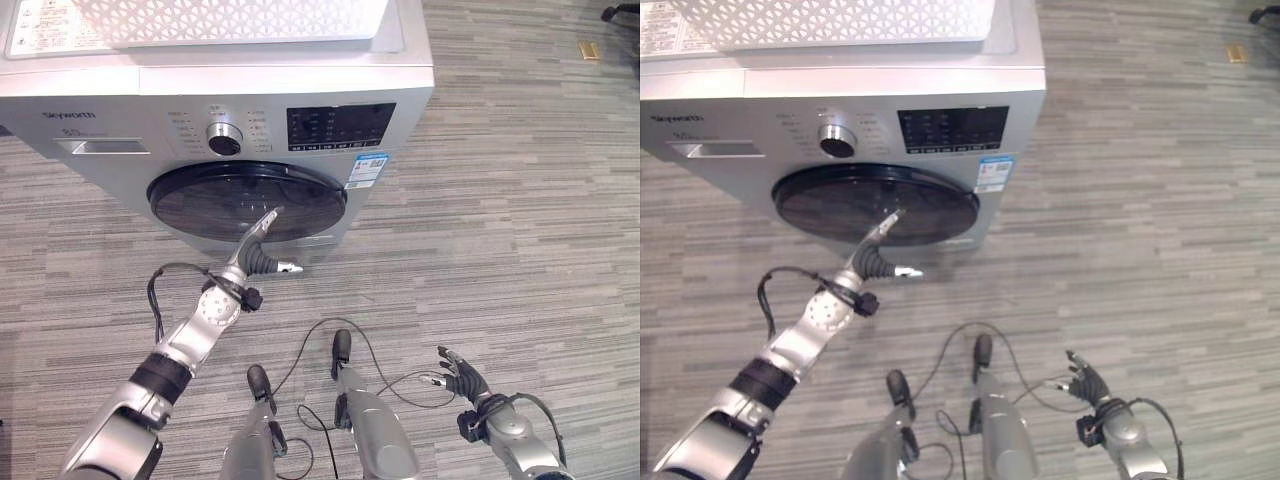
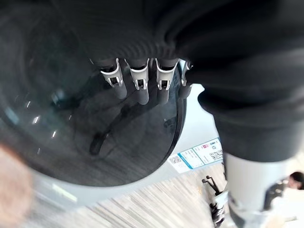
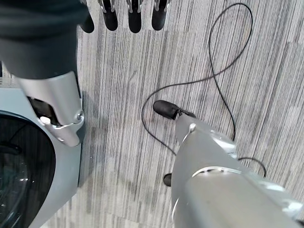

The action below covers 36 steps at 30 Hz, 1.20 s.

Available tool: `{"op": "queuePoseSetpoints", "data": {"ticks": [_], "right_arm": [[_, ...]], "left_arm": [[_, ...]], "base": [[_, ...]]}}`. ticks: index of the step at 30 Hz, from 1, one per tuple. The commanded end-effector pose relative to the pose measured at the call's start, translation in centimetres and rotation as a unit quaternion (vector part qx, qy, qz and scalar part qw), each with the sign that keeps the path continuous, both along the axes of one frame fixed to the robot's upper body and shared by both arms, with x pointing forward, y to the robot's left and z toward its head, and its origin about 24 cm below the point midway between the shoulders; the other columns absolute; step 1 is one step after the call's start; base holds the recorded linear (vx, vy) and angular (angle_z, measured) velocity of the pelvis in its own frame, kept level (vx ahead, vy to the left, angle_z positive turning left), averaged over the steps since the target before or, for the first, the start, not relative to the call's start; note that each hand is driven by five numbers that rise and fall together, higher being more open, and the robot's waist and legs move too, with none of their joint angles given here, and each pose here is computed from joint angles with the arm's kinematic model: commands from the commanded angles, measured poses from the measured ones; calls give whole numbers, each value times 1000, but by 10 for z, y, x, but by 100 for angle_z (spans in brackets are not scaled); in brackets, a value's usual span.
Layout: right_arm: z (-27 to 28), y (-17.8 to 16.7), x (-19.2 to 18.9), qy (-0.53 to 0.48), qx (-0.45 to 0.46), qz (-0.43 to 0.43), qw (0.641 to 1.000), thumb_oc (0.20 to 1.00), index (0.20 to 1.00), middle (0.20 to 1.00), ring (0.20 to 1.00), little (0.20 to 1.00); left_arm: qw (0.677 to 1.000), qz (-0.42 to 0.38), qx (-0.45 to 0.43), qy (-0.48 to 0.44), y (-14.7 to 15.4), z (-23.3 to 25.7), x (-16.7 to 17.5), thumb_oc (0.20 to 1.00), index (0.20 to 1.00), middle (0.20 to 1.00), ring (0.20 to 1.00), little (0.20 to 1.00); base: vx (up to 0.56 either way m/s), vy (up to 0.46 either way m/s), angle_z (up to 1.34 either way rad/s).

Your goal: Grab the laundry basket,head to the washer,open it,put in the laundry and shut it.

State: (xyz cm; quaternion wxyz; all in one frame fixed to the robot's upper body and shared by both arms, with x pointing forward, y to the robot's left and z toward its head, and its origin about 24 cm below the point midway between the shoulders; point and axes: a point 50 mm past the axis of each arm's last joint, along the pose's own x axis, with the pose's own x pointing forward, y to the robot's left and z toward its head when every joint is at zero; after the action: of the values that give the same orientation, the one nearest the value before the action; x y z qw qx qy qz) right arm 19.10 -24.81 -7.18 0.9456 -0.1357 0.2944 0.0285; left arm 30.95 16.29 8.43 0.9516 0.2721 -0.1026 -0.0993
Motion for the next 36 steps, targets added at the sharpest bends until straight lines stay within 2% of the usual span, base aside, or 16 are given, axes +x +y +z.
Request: {"op": "queuePoseSetpoints", "data": {"ticks": [1, 3, 5, 8, 11, 13, 15, 16, 18, 19, 23, 27, 32, 36], "right_arm": [[-3, -7, -8, -12, 10, -33, 999, 1000, 1000, 1000, 1000, 1000], [-11, -7, -15, 3, 15, -46, 999, 1000, 1000, 1000, 1000, 1000], [-17, -7, -21, 14, 22, -58, 998, 1000, 1000, 1000, 1000, 1000], [-28, -6, -36, 40, 29, -75, 996, 1000, 1000, 1000, 1000, 1000], [-33, -8, -43, 53, 27, -84, 995, 1000, 1000, 1000, 1000, 1000], [-44, -6, -55, 74, 38, -117, 990, 1000, 1000, 1000, 1000, 1000], [-51, -4, -62, 93, 41, -136, 986, 1000, 1000, 1000, 1000, 1000], [-51, -4, -62, 93, 41, -136, 986, 1000, 1000, 1000, 1000, 1000], [-61, 0, -74, 118, 49, -157, 979, 1000, 1000, 1000, 1000, 1000], [-61, 0, -74, 118, 49, -157, 979, 1000, 1000, 1000, 1000, 1000], [-73, 4, -90, 161, 51, -193, 967, 1000, 1000, 1000, 1000, 1000], [-87, 13, -114, 227, 34, -194, 954, 1000, 1000, 1000, 1000, 1000], [-95, 20, -131, 296, -27, -118, 948, 1000, 1000, 1000, 1000, 1000], [-99, 28, -138, 329, -54, -68, 940, 1000, 1000, 1000, 1000, 1000]], "left_arm": [[990, -5, -139, 9, 14, -8, -14, 1000, 1000, 1000, 1000, 1000], [978, 20, -205, 42, 27, -26, -28, 1000, 1000, 1000, 1000, 1000], [971, 38, -226, 73, 39, -44, -41, 1000, 1000, 1000, 1000, 1000], [937, 120, -294, 146, 69, -88, -77, 1000, 1000, 1000, 1000, 1000], [930, 152, -284, 175, 81, -106, -95, 1000, 1000, 1000, 1000, 1000], [906, 234, -293, 195, 98, -130, -121, 1000, 1000, 1000, 1000, 1000], [887, 285, -285, 226, 109, -150, -138, 1000, 1000, 1000, 1000, 1000], [887, 285, -285, 226, 109, -150, -137, 1000, 1000, 1000, 1000, 1000], [843, 363, -287, 274, 122, -176, -167, 1000, 1000, 1000, 1000, 1000], [843, 363, -287, 274, 122, -176, -167, 1000, 1000, 1000, 1000, 1000], [786, 440, -270, 341, 124, -206, -202, 1000, 1000, 1000, 1000, 1000], [734, 469, -228, 435, 112, -230, -238, 1000, 1000, 1000, 1000, 1000], [732, 453, -215, 462, 100, -236, -239, 1000, 1000, 1000, 1000, 1000], [747, 418, -210, 472, 87, -237, -230, 1000, 1000, 1000, 1000, 1000]], "base": [[50, -34, -8], [59, -53, 1], [78, -64, 11], [70, -81, 7], [44, -85, 10], [-50, -115, 21], [-21, -76, 8], [4, -65, 10], [7, -78, 18], [11, -63, 14], [32, -47, 16], [21, -72, 20], [-7, -37, 21], [-3, -32, 12]]}}
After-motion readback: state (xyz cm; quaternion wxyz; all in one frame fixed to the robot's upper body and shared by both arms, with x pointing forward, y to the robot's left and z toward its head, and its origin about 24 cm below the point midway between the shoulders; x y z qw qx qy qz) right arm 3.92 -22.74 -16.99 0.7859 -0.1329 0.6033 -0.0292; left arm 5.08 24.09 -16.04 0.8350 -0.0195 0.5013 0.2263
